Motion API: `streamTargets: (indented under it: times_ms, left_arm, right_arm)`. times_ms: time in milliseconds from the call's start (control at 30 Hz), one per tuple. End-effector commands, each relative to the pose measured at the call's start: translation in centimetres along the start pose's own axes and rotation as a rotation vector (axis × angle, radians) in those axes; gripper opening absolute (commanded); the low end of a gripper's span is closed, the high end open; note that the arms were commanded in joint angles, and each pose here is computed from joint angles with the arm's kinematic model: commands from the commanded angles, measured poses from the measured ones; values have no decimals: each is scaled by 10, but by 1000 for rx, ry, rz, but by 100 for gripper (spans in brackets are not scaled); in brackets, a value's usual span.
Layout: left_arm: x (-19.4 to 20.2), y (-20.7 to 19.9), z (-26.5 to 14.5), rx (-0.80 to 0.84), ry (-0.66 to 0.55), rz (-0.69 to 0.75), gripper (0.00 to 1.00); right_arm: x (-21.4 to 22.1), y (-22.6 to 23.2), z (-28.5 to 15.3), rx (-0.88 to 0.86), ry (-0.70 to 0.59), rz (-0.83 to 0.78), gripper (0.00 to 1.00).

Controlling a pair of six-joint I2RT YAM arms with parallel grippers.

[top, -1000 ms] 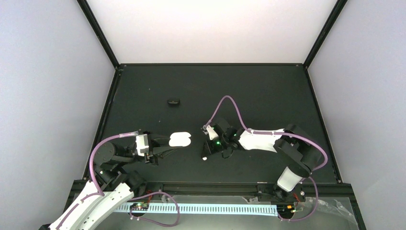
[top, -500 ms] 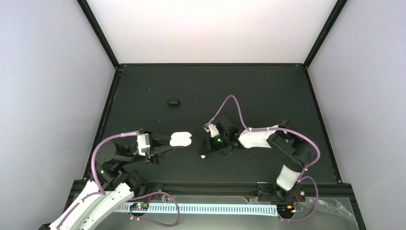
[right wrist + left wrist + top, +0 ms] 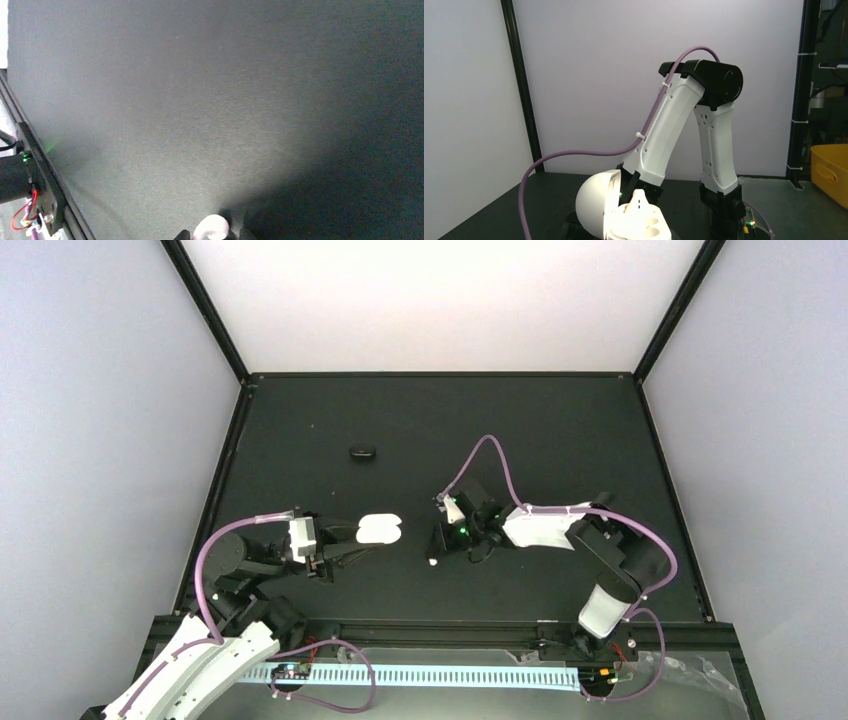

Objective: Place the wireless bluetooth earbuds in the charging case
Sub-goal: Adjust the earbud at the center of the board, then pick up the earbud from the center of the board.

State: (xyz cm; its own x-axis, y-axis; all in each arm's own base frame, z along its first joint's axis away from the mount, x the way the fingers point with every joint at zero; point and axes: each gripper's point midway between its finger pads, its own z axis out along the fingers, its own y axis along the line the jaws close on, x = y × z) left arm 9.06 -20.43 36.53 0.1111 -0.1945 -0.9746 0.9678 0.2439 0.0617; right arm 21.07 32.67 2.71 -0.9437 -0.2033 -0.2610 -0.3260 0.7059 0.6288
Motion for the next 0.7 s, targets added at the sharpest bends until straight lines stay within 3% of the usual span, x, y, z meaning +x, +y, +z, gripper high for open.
streamTargets:
  times_ms: [0,267,667]
  left_arm:
    - [-4,1,1,-2,-11,0,2]
    - [-4,1,1,-3,-10,2,2]
    - [-4,1,1,-2,-11,-2,2]
  right_arm:
    - [7,-37,-9,149,-4,6,25]
    - [6,-44,-22,193,-33,-9,29]
    - [-11,-21,-36,156,-66,-122,30]
